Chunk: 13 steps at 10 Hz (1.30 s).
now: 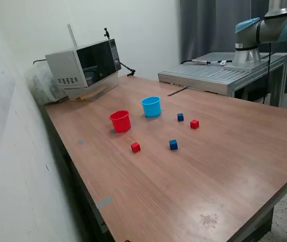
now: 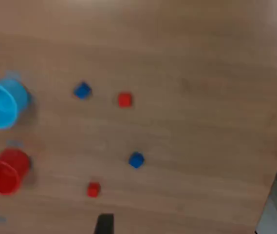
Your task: Place red objects in the red bin, and blue objects in the blue bin.
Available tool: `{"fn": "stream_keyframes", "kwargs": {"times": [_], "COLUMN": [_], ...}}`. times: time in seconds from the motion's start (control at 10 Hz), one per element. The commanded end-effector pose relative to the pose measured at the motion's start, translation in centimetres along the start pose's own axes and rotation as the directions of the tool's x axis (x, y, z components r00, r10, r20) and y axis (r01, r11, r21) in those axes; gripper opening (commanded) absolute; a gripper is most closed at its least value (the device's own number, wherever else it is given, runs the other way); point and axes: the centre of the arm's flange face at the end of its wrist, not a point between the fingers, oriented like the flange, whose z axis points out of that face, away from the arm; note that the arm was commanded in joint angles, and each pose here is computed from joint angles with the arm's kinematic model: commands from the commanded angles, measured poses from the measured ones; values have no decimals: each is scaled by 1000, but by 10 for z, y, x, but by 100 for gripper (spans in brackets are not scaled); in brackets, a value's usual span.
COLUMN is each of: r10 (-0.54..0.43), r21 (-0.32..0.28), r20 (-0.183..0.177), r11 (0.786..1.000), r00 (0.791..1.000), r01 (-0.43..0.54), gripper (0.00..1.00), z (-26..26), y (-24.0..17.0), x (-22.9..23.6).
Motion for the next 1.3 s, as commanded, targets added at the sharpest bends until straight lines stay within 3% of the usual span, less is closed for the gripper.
{"fn": "stream_keyframes", "kwargs": {"times": [0.0, 0.2, 0.4, 0.5, 0.7, 1.2], "r10": [-174, -303, -197, -176, -216, -205], "r21": [17, 56, 130, 149, 187, 233], "r20": [-11, -120, -104, -102, -120, -134], "r11": [985, 949, 969, 970, 954, 945], "r00": [985, 946, 975, 979, 969, 969], "r01": [174, 311, 210, 190, 236, 232], "gripper": [100, 100, 100, 100, 100, 100], "z": [146, 252, 335, 366, 404, 445], "y": [20, 12, 26, 30, 28, 11], "x": [15, -16, -89, -117, -142, -144]}}
